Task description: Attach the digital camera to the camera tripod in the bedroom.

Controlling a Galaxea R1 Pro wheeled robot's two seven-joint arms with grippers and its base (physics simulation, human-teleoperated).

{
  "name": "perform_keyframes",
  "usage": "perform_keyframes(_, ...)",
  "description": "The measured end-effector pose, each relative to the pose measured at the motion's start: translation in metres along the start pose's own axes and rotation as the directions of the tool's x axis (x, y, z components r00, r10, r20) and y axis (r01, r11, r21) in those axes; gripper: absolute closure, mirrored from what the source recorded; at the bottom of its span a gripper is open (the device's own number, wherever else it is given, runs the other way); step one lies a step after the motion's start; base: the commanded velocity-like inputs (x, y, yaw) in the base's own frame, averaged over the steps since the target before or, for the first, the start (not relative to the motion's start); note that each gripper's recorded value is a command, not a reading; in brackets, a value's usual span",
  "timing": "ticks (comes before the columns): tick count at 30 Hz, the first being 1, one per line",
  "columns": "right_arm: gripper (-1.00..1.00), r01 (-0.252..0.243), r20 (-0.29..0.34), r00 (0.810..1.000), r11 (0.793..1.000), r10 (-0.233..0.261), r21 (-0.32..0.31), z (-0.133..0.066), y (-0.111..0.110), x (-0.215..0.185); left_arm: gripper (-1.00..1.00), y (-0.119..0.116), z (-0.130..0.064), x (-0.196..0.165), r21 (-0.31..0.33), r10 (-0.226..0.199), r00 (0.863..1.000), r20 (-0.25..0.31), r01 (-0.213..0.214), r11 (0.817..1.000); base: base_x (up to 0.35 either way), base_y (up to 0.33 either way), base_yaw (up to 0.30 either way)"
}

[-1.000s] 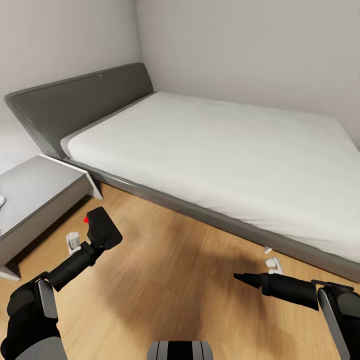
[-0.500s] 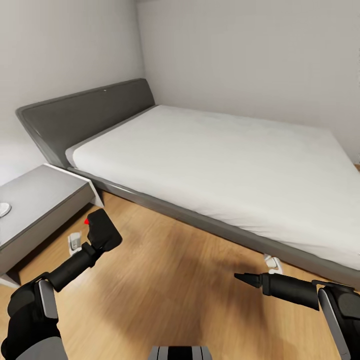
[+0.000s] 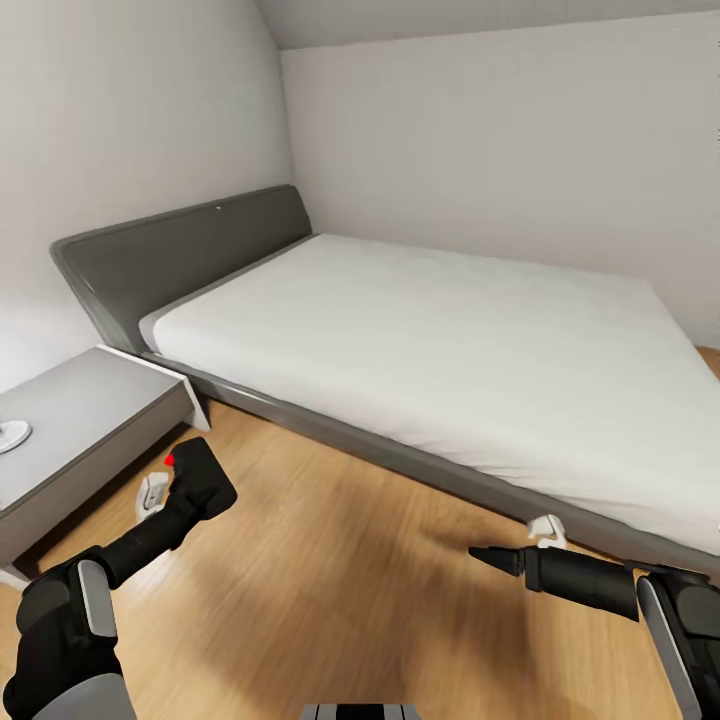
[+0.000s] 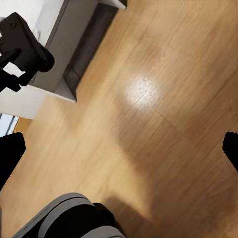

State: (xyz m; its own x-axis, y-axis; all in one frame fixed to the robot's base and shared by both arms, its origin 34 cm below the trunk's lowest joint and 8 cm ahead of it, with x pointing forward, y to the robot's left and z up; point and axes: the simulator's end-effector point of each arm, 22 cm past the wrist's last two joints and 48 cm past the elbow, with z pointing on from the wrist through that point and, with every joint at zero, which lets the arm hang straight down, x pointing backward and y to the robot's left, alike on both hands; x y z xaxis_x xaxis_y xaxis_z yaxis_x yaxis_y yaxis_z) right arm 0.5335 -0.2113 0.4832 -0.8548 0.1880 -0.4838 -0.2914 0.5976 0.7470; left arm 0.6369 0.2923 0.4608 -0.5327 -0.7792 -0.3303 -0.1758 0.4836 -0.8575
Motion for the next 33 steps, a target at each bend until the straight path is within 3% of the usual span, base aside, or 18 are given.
perform_keyframes(12,-1.0,0.038,0.031,0.999,0.999,-0.038,-0.008,-0.011,0.017,-0.012,1.0,-0.034,-0.011,-0.014,0.082,-0.006,0.999,0.041,0.002,0.997,0.0,0.0,0.0)
perform_keyframes(22,-1.0,0.073,0.057,0.996,0.997,-0.072,-0.013,-0.02,0.032,-0.021,1.0,-0.069,-0.017,-0.021,0.219,-0.078,0.995,0.063,0.062,0.974,0.0,0.0,0.0)
perform_keyframes(33,-1.0,0.108,0.084,0.991,0.994,-0.106,-0.018,-0.031,0.048,-0.031,1.0,-0.094,-0.028,-0.028,0.286,-0.092,0.993,0.078,0.066,0.956,0.0,0.0,0.0)
